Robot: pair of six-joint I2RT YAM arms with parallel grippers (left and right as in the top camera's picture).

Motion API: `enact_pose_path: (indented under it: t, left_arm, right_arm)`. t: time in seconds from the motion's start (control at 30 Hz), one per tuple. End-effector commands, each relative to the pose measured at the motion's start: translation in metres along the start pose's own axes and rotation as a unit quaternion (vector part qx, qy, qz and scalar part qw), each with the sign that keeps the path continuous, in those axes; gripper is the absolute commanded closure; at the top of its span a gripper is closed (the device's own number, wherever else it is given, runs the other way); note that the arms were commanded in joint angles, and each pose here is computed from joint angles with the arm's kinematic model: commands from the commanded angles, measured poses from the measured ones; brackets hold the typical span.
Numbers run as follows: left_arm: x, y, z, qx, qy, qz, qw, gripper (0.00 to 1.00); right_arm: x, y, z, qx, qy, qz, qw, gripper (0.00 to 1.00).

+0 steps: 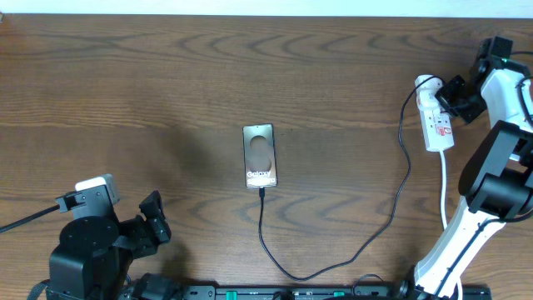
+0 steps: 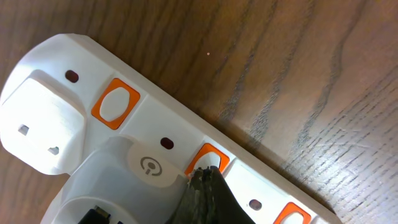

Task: Plug charger to phone and switch on socket

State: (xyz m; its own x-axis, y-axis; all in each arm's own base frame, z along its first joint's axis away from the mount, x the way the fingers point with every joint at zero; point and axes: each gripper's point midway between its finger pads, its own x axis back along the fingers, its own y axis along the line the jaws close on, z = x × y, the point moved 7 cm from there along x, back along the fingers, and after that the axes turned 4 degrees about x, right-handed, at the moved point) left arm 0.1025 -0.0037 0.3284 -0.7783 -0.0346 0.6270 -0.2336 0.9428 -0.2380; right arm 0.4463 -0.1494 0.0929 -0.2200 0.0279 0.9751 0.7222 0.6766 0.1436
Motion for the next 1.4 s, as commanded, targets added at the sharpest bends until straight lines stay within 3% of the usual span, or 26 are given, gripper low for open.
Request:
enact_pose_path:
  t: [0.0,0.4,0.6,1.0,1.17,1.37]
  left_arm:
    - [-0.001,0.002,0.0,0.003,-0.001,-0.009,1.0,0.09]
    - [-0.001,0.002,0.0,0.003,-0.001,-0.009,1.0,0.1]
    - [-0.001,0.002,0.0,0.003,-0.001,-0.009,1.0,0.09]
    - [-0.001,0.002,0.0,0.003,-0.001,-0.009,1.0,0.1]
    - [-0.001,0.002,0.0,0.003,-0.001,-0.009,1.0,0.1]
    - [-0.001,0.002,0.0,0.003,-0.001,-0.009,1.0,0.09]
  right_arm:
    - [-0.047,0.02,0.035,0.033,0.077,-0.018,0.996,0.99]
    - [-0.044,0.027,0.051,0.056,0.118,-0.039,0.991,0.99]
    - [-0.012,0.03,0.046,0.075,0.097,-0.048,0.991,0.99]
    - [0.128,-0.005,0.026,0.037,-0.1,0.093,0.99,0.99]
    - [0.18,-0.009,0.033,0.031,-0.15,0.068,0.986,0.99]
    - [0.299,-0.024,0.067,-0.028,-0.274,-0.032,0.961,0.99]
